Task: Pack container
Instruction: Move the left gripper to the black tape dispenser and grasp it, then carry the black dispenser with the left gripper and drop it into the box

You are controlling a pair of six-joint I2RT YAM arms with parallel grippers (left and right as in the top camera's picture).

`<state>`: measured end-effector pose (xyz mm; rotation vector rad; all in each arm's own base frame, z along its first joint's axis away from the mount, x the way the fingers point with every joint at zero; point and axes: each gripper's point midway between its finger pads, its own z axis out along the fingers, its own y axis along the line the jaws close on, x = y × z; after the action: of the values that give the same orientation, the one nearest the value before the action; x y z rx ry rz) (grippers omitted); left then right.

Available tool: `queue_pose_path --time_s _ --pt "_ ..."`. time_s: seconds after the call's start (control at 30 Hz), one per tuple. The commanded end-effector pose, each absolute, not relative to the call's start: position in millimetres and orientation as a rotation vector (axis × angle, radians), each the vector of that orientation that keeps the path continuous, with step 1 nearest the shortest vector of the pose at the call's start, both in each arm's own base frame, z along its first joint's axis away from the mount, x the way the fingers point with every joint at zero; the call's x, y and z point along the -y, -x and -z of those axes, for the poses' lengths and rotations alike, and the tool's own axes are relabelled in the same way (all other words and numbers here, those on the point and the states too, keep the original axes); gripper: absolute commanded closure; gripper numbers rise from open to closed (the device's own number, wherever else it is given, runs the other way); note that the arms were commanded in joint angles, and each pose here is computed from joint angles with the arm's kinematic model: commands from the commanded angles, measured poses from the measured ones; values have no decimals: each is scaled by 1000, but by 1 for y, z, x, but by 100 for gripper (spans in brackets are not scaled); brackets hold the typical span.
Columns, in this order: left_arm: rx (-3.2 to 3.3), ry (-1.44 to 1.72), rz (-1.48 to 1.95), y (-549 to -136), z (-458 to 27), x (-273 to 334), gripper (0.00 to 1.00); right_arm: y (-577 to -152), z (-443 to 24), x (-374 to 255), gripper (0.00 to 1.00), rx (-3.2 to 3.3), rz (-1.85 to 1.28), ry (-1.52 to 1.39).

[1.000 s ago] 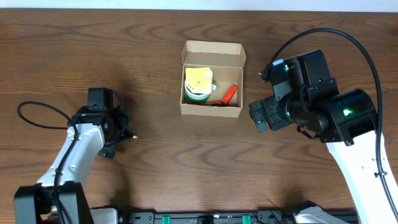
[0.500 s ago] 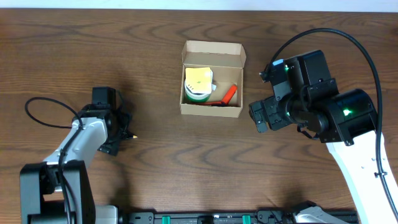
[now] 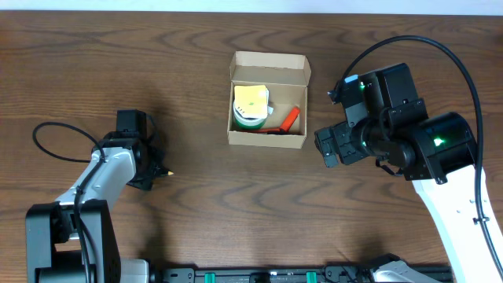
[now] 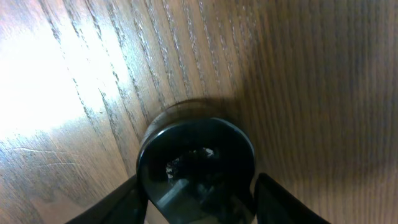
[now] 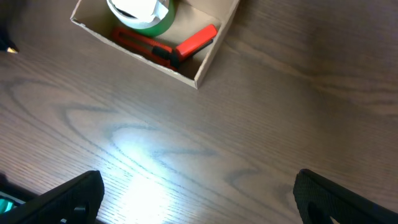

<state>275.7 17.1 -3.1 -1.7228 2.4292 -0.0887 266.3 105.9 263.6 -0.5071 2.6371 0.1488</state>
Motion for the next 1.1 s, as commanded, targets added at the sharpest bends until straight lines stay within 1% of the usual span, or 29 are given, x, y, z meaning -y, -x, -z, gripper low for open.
queue_pose_path --time_s 0.0,0.1,0.4,0.57,0.7,0.83,0.9,1.0,1.07 --pt "-2468 1752 95 -269 12 -13 50 -266 -264 -105 1 -2636 -143 510" --pt "-2475 1749 89 -268 13 -13 53 -266 -264 -105 1 -2636 -143 510" --pt "-2502 1709 85 -272 6 -13 73 -266 -264 -105 1 -2636 -143 510" --pt "-2535 1621 7 -283 -17 -21 80 -266 -264 -105 1 -2636 -143 510" --pt "-2561 1470 13 -308 -46 -17 87 -266 -264 -105 1 -2636 -143 510" --pt "-2561 1280 92 -340 -78 8 87 -266 -264 -105 1 -2636 -143 510" --pt "-2555 1160 151 -358 -97 30 87 -266 -264 -105 1 -2637 -143 509" --pt "-2533 928 255 -383 -131 77 83 -266 -264 -105 1 -2636 -143 510" --pt "-2501 776 332 -396 -152 111 80 -266 -264 -105 1 -2637 -143 509"
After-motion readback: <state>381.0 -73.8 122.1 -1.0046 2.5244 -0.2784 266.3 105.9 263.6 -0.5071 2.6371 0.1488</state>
